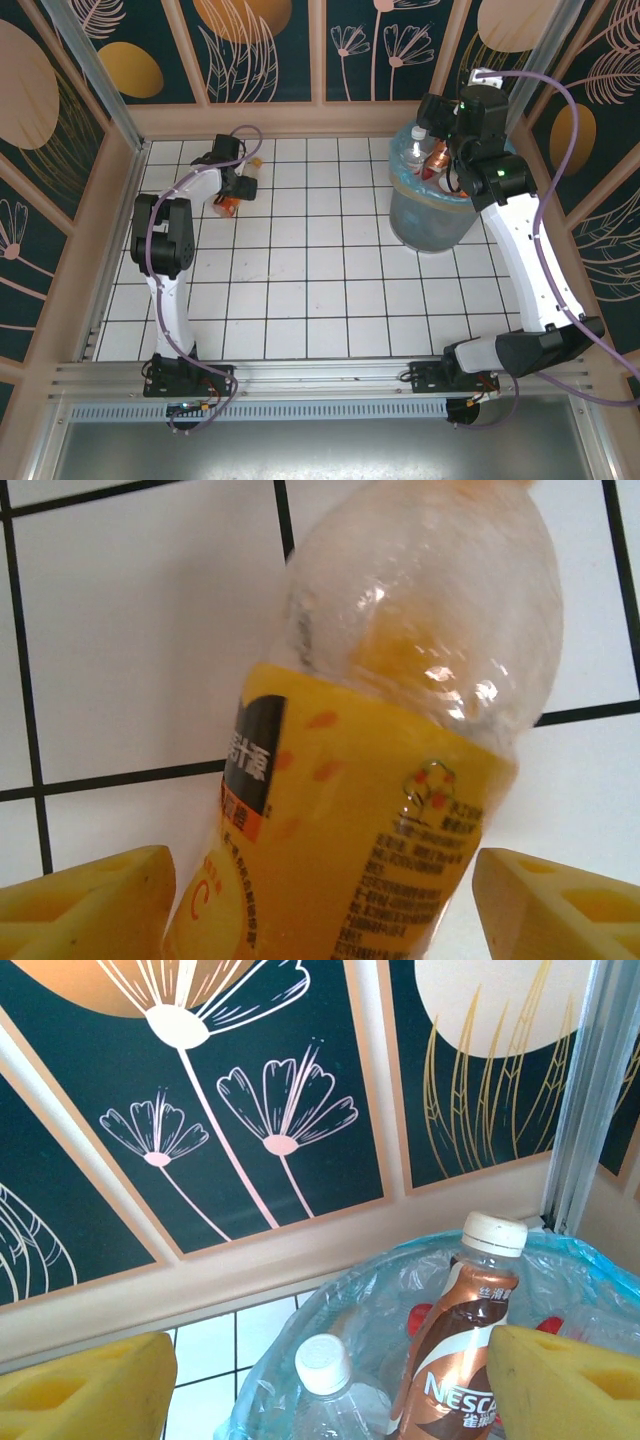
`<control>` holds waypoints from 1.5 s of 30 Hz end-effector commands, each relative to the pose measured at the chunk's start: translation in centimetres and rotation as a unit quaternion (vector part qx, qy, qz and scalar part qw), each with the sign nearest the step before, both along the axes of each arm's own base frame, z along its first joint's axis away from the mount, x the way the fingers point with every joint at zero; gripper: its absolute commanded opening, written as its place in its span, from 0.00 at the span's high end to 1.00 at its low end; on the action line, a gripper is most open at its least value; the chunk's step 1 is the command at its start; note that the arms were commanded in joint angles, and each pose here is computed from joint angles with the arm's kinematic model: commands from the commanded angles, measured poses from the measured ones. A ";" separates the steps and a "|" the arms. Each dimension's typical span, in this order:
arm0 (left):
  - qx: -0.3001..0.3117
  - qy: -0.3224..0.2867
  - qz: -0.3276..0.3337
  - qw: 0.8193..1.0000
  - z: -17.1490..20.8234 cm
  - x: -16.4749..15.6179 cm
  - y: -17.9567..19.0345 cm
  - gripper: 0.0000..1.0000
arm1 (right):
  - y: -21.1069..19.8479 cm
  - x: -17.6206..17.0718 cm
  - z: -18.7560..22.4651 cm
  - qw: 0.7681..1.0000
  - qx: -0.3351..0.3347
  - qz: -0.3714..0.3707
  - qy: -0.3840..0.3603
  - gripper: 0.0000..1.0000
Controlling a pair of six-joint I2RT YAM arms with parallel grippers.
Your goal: Put the plastic bottles in the bin
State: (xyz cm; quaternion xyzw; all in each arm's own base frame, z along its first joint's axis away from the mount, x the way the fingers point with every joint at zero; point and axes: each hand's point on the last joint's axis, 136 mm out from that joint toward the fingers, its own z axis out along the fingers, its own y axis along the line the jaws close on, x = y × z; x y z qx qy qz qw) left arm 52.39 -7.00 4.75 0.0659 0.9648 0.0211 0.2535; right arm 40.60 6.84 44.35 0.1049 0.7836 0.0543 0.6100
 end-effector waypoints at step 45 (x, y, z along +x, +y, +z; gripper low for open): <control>-0.369 -0.361 -0.408 0.753 37.4 -26.1 -14.4 0.55 | 29.9 -13.7 3.9 0.741 0.099 0.637 -0.186 0.14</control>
